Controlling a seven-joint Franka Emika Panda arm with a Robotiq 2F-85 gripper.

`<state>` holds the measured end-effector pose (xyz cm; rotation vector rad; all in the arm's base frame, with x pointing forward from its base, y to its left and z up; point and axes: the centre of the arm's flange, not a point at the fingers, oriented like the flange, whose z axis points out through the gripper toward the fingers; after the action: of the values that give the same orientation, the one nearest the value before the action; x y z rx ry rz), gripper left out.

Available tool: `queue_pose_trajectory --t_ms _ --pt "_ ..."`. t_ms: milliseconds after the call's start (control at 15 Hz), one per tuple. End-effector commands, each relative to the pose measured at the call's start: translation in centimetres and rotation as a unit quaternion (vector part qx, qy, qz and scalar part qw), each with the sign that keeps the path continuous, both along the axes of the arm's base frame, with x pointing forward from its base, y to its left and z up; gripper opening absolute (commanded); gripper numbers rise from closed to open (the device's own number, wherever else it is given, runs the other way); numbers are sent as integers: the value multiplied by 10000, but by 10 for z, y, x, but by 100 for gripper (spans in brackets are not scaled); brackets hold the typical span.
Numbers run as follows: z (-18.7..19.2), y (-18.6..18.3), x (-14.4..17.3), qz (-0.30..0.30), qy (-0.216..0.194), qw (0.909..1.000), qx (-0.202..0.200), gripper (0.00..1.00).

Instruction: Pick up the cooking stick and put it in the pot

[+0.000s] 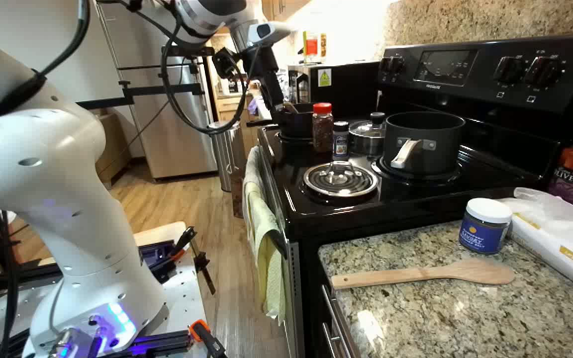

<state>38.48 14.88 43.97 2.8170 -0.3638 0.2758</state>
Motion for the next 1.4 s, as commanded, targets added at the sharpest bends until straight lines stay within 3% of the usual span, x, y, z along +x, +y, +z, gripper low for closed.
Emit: queue_pose_trajectory --t_ms 0,200,333,800,1067,1333 --pt "0 0 0 0 0 10000 0 100" --pt "0 0 0 0 0 10000 0 100" --pt "10 -9 5 -129 38 9994 304 100" --pt "35 -93 18 -995 -12 9865 1297 100" --pt "34 -143 18 -1280 -47 9809 1462 100" --pt "30 -192 15 -1682 -144 9761 1369 100"
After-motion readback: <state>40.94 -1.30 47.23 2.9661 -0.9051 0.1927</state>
